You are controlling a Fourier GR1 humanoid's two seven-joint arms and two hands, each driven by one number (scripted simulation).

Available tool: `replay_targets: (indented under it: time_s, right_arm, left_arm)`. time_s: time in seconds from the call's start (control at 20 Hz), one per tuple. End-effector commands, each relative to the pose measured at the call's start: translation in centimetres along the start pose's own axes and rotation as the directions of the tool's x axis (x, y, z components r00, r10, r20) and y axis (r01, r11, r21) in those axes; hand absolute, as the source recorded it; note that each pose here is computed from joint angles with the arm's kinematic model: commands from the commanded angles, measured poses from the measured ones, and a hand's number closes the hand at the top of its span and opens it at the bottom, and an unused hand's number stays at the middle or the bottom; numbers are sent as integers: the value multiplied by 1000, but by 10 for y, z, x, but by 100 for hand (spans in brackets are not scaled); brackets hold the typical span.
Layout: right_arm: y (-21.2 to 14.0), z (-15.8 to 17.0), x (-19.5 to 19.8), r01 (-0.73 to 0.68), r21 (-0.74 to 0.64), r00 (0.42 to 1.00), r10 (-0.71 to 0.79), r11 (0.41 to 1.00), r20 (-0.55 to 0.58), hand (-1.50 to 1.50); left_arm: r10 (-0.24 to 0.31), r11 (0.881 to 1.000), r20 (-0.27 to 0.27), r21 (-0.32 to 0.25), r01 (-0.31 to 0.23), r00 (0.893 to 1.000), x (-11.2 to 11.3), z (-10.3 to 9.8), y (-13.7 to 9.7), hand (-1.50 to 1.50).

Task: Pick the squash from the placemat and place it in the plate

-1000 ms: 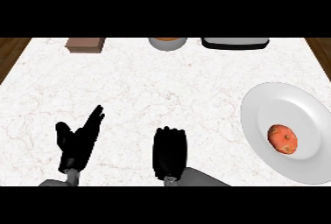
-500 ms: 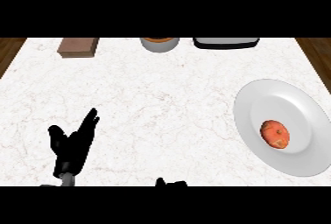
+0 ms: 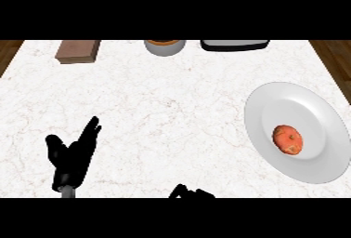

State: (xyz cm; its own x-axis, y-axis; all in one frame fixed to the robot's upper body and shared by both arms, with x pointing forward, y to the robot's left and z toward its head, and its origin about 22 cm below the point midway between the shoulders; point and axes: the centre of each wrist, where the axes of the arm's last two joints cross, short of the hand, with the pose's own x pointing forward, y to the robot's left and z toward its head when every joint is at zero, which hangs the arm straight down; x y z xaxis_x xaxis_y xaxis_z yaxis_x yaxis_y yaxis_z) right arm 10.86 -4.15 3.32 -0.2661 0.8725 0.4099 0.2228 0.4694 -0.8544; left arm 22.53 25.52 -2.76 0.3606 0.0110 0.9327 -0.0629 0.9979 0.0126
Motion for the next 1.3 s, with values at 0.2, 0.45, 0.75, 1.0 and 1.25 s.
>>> replay_targets:
  time_s: [0.2, 0.45, 0.75, 1.0, 1.25]
  right_arm:
    - [-58, -8, -18, 282, -295, 918, -346, 913, -194, 150]
    - [-63, -14, -68, 231, -397, 928, -323, 888, -184, 150]
    - [-93, -45, -136, 131, -529, 921, -300, 839, -249, 150]
    - [-112, -63, -192, 60, -560, 910, -275, 827, -310, 150]
    - [-112, -83, -232, 15, -575, 905, -255, 818, -339, 150]
  left_arm:
    - [2, 1000, -11, -21, -2, 1000, -12, 4, 8, 0]
    - [-7, 999, -10, -48, 6, 1000, -9, 1, -8, 0]
    - [-21, 998, -9, -55, 20, 1000, -1, -5, -13, 0]
    - [-6, 997, -19, -73, 4, 1000, -11, -3, 3, 0]
    - [-20, 996, 25, -90, 22, 999, 6, -6, -27, 0]
